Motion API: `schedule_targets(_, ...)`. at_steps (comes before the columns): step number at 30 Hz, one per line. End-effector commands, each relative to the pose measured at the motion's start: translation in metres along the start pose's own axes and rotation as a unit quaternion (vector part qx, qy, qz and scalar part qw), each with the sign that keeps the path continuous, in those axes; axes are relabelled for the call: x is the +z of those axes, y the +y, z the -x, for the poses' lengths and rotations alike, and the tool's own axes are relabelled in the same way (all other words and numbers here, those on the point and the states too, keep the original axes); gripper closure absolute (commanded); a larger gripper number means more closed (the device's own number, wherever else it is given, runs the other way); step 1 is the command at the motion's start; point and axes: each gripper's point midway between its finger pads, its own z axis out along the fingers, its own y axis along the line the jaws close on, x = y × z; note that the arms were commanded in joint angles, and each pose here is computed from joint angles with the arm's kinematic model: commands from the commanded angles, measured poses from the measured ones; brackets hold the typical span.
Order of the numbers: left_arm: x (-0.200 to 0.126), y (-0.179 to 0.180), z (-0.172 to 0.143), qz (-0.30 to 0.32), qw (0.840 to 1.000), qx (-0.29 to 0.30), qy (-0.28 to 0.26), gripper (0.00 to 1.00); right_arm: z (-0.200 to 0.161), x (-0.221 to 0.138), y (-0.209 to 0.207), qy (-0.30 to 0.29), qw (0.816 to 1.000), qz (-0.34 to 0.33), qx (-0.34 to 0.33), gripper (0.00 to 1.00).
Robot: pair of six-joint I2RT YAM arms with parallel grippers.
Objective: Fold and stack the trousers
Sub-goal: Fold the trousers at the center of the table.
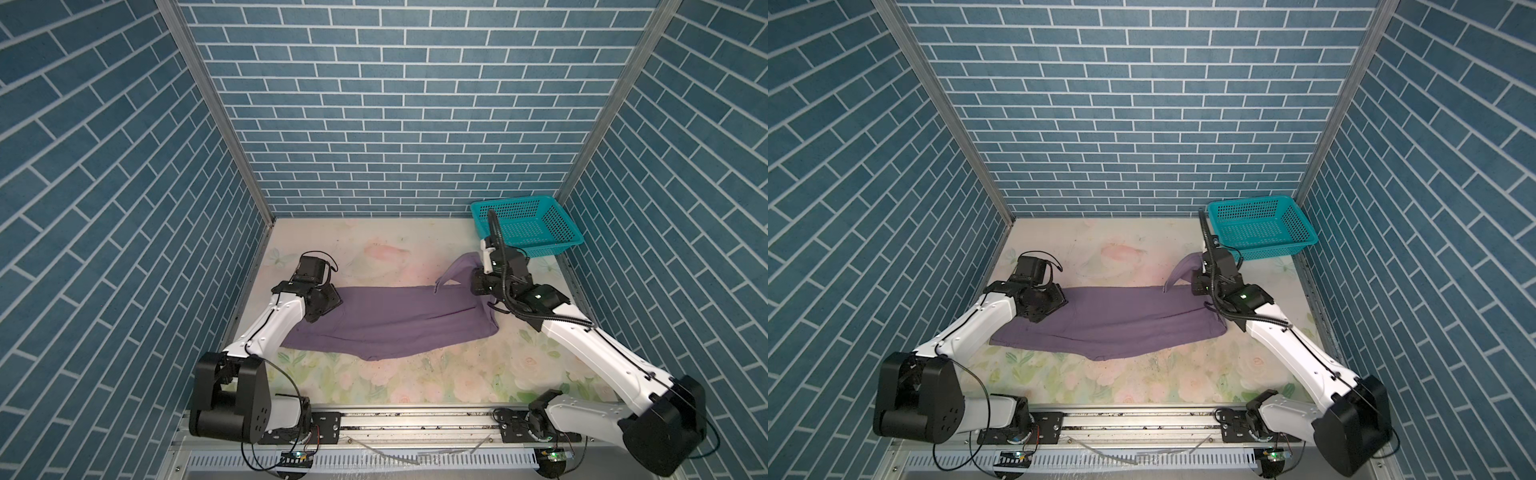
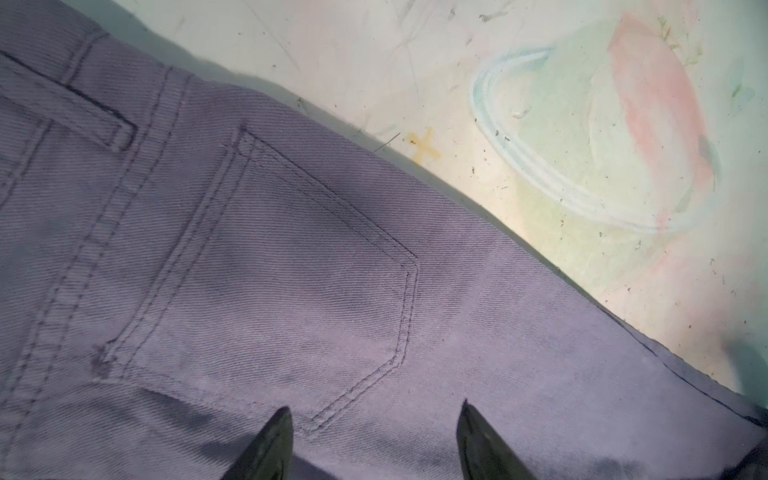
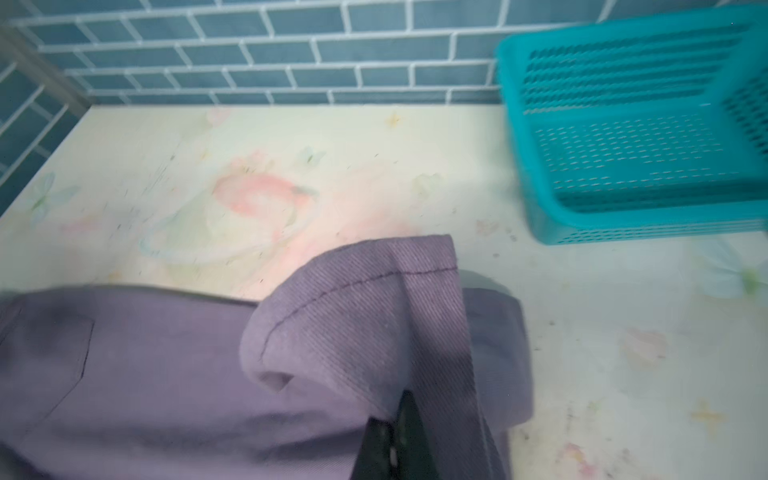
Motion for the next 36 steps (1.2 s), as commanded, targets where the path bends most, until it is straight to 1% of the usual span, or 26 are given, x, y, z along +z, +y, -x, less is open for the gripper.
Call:
schedule_targets(1,0.0,0.001,0.0,0.011,1.0,-0.003,-0.003,0.35,-0.025,0.023,0.06,0.052,0.994,0.068,-0.061,1.0)
schedule_targets(4,0.001,0.008,-0.003,0.022,1.0,-0.002,-0.002,0.35,-0.061,0.039,0.114,0.103,0.981,0.129,-0.104,1.0)
schedule_targets(6,0.001,0.011,-0.006,0.026,1.0,-0.003,0.001,0.32,-0.088,0.046,0.141,0.134,0.97,0.156,-0.127,1.0)
schedule_targets(7,0.003,0.012,-0.007,0.029,1.0,-0.002,0.003,0.31,-0.1,0.05,0.15,0.149,0.965,0.166,-0.136,0.96)
schedule_targets(9,0.005,0.011,-0.009,0.028,1.0,0.0,0.011,0.3,-0.115,0.053,0.158,0.174,0.959,0.176,-0.139,0.78)
schedule_targets(11,0.008,0.008,-0.01,0.025,0.999,0.003,0.021,0.29,-0.118,0.05,0.155,0.176,0.959,0.174,-0.135,0.66)
schedule_targets(13,0.009,-0.002,-0.01,0.015,1.0,0.011,0.025,0.29,-0.105,0.043,0.142,0.15,0.967,0.151,-0.141,0.55)
schedule_targets(15,0.011,-0.016,-0.011,0.002,0.999,0.028,0.029,0.28,-0.088,0.032,0.125,0.122,0.973,0.127,-0.145,0.52)
schedule_targets(16,0.012,-0.026,-0.012,-0.008,0.999,0.041,0.03,0.27,-0.078,0.026,0.113,0.11,0.978,0.116,-0.137,0.51)
schedule_targets(18,0.014,-0.048,-0.016,-0.023,0.997,0.069,0.032,0.27,-0.062,0.015,0.083,0.09,0.986,0.095,-0.102,0.5)
schedule_targets(20,0.018,-0.073,-0.023,-0.045,0.994,0.093,0.039,0.26,-0.053,0.008,0.047,0.073,0.994,0.075,-0.041,0.48)
schedule_targets(22,0.025,-0.1,-0.035,-0.076,0.99,0.112,0.05,0.26,-0.058,0.005,0.011,0.077,0.995,0.054,0.022,0.49)
schedule_targets(23,0.028,-0.111,-0.041,-0.087,0.988,0.118,0.056,0.26,-0.065,0.003,-0.001,0.085,0.995,0.045,0.04,0.49)
schedule_targets(24,0.032,-0.122,-0.047,-0.095,0.986,0.127,0.06,0.26,-0.074,0.003,-0.013,0.099,0.993,0.033,0.054,0.53)
schedule_targets(27,0.045,-0.15,-0.066,-0.104,0.98,0.152,0.074,0.26,-0.109,0.006,-0.039,0.155,0.983,-0.009,0.096,0.62)
schedule_targets(28,0.05,-0.158,-0.071,-0.107,0.978,0.159,0.079,0.26,-0.12,0.008,-0.045,0.173,0.978,-0.015,0.114,0.63)
schedule_targets(29,0.055,-0.165,-0.075,-0.109,0.977,0.163,0.084,0.26,-0.129,0.01,-0.049,0.186,0.974,-0.019,0.129,0.63)
schedule_targets(31,0.064,-0.182,-0.083,-0.123,0.974,0.166,0.093,0.26,-0.145,0.015,-0.059,0.204,0.963,-0.022,0.174,0.57)
schedule_targets(34,0.072,-0.204,-0.093,-0.152,0.969,0.166,0.104,0.26,-0.156,0.022,-0.055,0.212,0.948,0.021,0.234,0.5)
schedule_targets(36,0.075,-0.211,-0.097,-0.155,0.967,0.172,0.104,0.25,-0.163,0.025,-0.057,0.214,0.944,0.026,0.25,0.47)
